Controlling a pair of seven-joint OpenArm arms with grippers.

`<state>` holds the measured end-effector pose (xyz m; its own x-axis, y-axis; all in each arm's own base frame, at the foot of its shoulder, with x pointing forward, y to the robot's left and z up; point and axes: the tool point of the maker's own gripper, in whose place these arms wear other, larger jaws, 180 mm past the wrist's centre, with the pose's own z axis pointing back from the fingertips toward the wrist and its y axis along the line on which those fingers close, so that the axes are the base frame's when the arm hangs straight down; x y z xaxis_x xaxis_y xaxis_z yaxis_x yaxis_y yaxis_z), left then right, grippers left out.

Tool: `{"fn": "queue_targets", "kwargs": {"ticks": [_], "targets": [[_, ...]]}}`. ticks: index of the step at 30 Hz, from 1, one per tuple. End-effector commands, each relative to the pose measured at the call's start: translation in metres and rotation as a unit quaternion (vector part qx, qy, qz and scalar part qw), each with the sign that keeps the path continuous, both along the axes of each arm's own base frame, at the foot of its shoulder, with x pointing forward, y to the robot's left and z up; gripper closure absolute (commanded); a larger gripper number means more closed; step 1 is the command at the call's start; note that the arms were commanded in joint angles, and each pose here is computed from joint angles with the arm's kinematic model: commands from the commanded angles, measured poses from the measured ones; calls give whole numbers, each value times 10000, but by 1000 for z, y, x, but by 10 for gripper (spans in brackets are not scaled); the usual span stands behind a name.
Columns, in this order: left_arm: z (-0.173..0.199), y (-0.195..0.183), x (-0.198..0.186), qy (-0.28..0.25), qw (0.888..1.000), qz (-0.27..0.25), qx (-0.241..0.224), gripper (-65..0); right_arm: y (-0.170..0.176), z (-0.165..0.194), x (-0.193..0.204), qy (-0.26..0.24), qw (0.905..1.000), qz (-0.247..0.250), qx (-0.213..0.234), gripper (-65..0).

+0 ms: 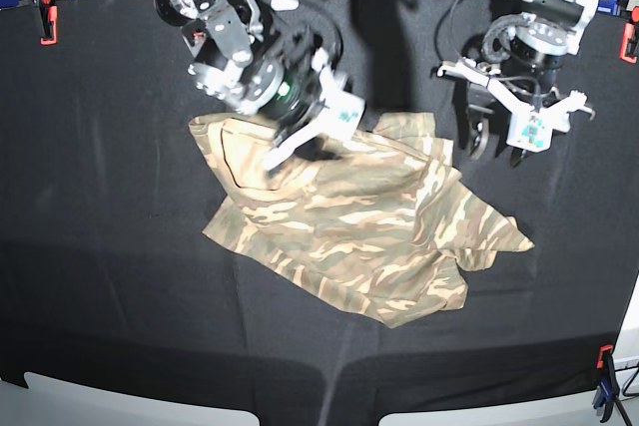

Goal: Layout the t-shirt on the table in an organized manner, then fold the t-shirt properly
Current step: 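Lower the right gripper onto the camouflage t-shirt and grasp its fabric, then drag the grasped shirt with the right gripper away from the left gripper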

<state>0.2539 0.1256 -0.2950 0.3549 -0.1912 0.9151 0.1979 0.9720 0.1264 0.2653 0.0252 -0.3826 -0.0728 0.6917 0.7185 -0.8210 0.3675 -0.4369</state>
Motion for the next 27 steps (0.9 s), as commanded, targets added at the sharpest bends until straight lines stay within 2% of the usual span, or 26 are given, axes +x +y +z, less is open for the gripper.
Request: {"fn": "queue_targets", "kwargs": {"ticks": [1, 5, 10, 12, 14, 16, 19, 21, 23, 27], "targets": [[12, 1, 3, -224, 9997, 1, -13, -284, 4, 14, 8, -197, 9997, 20, 157, -260], [12, 1, 3, -222, 9998, 0, -12, -284, 3, 11, 8, -167, 9998, -2, 128, -260], [12, 1, 3, -222, 9998, 0, -12, -284, -6, 3, 15, -203, 9993, -309, 85, -257], [12, 1, 3, -222, 9998, 1, -12, -284, -6, 2, 15, -197, 9993, -319, 86, -199], [12, 1, 3, -220, 9998, 0, -12, -284, -6, 3, 15, -191, 9992, -323, 116, -103], [12, 1, 3, -222, 9998, 0, -12, -284, -2, 5, 14, -81, 9987, -358, 341, -10], [12, 1, 3, -222, 9998, 0, -12, -284, 6, 14, 12, 183, 9948, -438, 897, 0], [12, 1, 3, -222, 9998, 0, -12, -284, 9, 18, 11, 254, 9926, -459, 1098, 0], [12, 1, 3, -222, 9998, 1, -12, -284, 12, 25, 11, 251, 9911, -444, 1233, 0], [12, 1, 3, -222, 9998, 0, -12, -284, 11, 38, 14, 127, 9922, -473, 1149, 0]]}}
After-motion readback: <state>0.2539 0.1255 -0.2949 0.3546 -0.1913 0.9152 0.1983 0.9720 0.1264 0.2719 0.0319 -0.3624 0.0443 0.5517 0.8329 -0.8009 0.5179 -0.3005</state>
